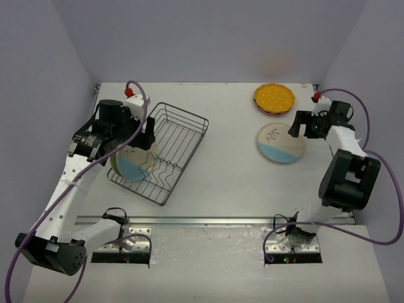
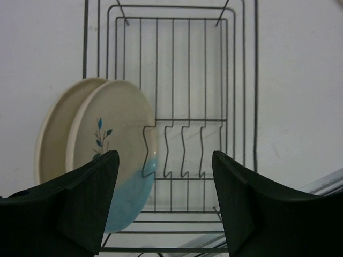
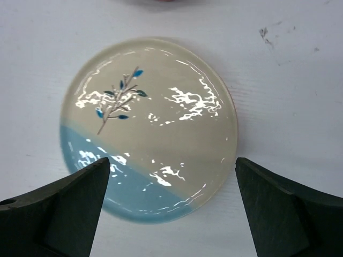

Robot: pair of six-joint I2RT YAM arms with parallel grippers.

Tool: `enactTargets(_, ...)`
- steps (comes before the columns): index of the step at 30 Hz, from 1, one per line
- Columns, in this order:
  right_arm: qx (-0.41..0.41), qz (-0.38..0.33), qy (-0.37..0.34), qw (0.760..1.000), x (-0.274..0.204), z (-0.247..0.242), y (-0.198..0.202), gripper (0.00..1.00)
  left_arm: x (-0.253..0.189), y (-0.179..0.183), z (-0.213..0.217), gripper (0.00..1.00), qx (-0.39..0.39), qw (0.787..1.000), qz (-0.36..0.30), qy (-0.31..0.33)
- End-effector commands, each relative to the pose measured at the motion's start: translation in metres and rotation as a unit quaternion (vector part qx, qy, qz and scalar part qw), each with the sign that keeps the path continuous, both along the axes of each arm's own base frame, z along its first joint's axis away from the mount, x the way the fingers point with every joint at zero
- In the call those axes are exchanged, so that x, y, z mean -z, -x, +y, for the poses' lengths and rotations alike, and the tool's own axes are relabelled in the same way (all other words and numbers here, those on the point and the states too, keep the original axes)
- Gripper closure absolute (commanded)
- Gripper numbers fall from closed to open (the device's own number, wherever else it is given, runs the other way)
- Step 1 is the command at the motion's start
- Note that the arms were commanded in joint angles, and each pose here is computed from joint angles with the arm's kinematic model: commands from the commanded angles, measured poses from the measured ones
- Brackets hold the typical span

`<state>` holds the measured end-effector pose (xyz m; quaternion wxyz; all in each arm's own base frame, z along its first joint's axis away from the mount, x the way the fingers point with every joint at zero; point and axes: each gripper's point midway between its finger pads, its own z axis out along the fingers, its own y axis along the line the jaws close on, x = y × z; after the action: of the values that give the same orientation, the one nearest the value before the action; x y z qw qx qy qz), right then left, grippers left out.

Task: Unload the plates from the dish rack

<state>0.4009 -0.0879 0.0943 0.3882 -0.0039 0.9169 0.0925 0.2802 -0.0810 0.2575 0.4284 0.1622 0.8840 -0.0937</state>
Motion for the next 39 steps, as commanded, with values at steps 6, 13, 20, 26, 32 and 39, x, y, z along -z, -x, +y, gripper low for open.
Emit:
enactTargets(6,-0.085,-0.111,-0.026,0.99,-0.089,0.054,0.015,0.01,0.042,-0.01,0.049,0.46,-0.088,0.988,0.054,-0.114)
enactTargets(13,-0.113,-0.134,-0.033,0.984,-0.108,0.071,0.032,0.01,0.054,-0.02,0.062,0.47,-0.107,0.981,0.061,-0.148)
enactTargets(20,-0.123,-0.133,-0.037,0.983,-0.103,0.077,0.038,0.01,0.049,-0.025,0.067,0.47,-0.113,0.98,0.05,-0.156)
enactTargets(26,-0.127,-0.131,-0.04,0.982,-0.101,0.08,0.039,0.01,0.052,-0.028,0.075,0.47,-0.12,0.976,0.05,-0.175)
enactTargets(32,-0.13,-0.13,-0.038,0.982,-0.1,0.081,0.039,0.01,0.059,-0.032,0.081,0.47,-0.121,0.975,0.058,-0.178)
enactTargets(39,-0.134,-0.127,-0.04,0.982,-0.098,0.083,0.039,0.01,0.08,-0.03,0.078,0.5,-0.101,0.978,0.089,-0.161)
